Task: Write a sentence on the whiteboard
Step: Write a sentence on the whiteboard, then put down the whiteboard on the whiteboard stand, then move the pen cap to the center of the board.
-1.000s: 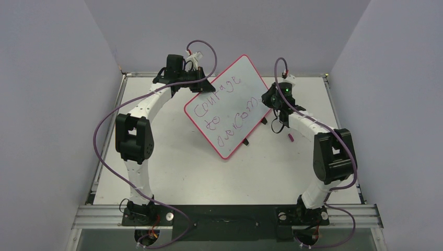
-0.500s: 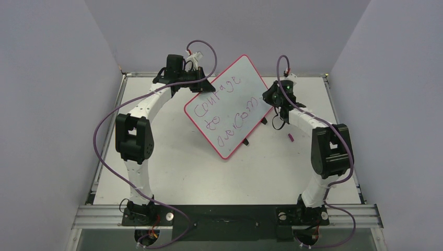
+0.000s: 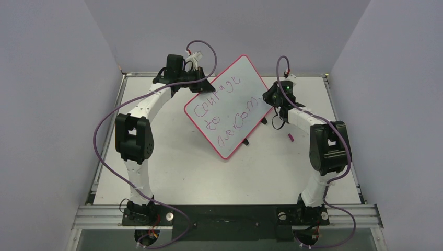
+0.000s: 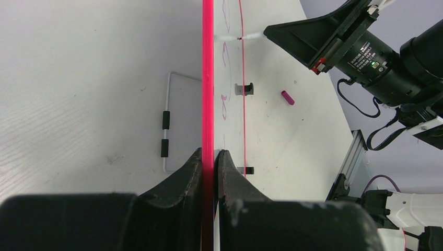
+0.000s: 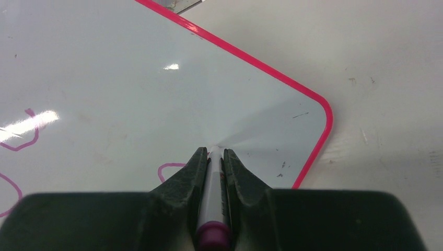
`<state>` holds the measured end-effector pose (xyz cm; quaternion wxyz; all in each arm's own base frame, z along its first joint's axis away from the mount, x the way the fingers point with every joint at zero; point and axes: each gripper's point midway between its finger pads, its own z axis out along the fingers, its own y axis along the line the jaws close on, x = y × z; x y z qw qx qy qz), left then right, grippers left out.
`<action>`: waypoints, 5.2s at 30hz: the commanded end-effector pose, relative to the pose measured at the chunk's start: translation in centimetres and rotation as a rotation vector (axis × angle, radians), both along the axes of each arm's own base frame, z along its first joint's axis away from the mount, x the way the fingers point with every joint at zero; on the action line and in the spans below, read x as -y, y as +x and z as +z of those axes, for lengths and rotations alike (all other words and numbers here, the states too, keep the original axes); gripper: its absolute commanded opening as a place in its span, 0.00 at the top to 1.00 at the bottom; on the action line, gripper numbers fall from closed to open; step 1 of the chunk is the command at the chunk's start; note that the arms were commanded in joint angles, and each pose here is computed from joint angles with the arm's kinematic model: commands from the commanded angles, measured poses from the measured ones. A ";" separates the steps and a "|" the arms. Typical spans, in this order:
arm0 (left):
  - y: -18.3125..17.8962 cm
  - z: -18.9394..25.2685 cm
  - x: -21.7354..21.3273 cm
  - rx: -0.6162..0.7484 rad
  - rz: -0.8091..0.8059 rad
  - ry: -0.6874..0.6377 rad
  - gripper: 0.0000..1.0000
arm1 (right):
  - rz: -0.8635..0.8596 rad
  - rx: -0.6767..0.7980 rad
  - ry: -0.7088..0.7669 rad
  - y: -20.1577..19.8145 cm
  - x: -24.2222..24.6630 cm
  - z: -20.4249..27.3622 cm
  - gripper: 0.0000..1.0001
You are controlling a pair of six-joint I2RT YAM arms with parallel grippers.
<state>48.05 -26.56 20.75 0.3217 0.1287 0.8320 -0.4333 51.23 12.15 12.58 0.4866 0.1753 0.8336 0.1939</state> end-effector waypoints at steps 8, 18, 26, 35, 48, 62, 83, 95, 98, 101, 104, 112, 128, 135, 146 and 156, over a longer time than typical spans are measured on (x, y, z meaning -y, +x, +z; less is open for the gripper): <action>0.7 -0.2 -0.2 0.107 -0.017 0.071 1.00 | -0.013 0.067 0.032 2.3 0.5 2.2 1.00; 0.8 -0.6 -0.3 0.101 -0.015 0.079 1.00 | 0.006 0.093 0.062 3.5 -0.3 3.5 1.00; 0.8 -0.4 -0.3 0.102 -0.015 0.076 1.00 | 0.039 0.079 0.079 2.3 -2.1 2.7 1.00; 0.8 -0.5 -0.2 0.099 -0.017 0.073 1.00 | 0.044 0.043 0.083 -0.3 -2.2 0.7 1.00; 0.6 -0.1 -0.1 0.107 -0.018 0.067 1.00 | 0.010 -0.011 0.056 -2.5 -1.0 -1.7 1.00; 0.7 -0.6 -0.1 0.099 -0.019 0.070 1.00 | -0.067 0.000 0.004 0.8 2.5 -0.4 1.00; 0.7 -0.4 0.0 0.103 -0.018 0.069 1.00 | -0.043 0.217 0.084 -6.7 2.5 11.0 1.00; 0.8 -1.9 -0.4 0.082 -0.006 0.099 1.00 | -0.025 0.270 0.051 -11.5 2.3 14.4 1.00; 1.0 -2.5 -0.9 0.073 0.007 0.116 0.94 | -0.030 0.268 0.040 -12.1 2.5 14.3 1.00; 1.1 -2.9 -1.1 0.072 0.015 0.124 0.86 | -0.030 0.266 0.033 -12.6 2.7 14.1 1.00; 1.2 -3.1 -1.2 0.075 0.018 0.127 0.76 | -0.031 0.266 0.028 -13.0 2.8 14.1 1.00; 1.7 -3.5 -1.8 0.076 0.039 0.127 0.63 | -0.036 0.272 0.021 -13.5 3.1 14.5 1.00; 2.1 0.2 -2.8 0.146 0.090 0.063 0.48 | -0.024 0.265 0.007 -13.5 2.8 14.4 1.00; 1.6 2.4 -3.1 0.191 0.099 0.042 0.45 | -0.017 0.276 0.002 -13.5 2.7 14.9 1.00; 0.7 5.7 -4.2 0.263 0.144 0.046 0.45 | -0.007 0.270 -0.007 -14.2 2.6 15.2 1.00; -0.6 9.1 -4.9 0.365 0.193 0.061 0.46 | -0.038 0.297 -0.032 -15.0 3.5 16.4 1.00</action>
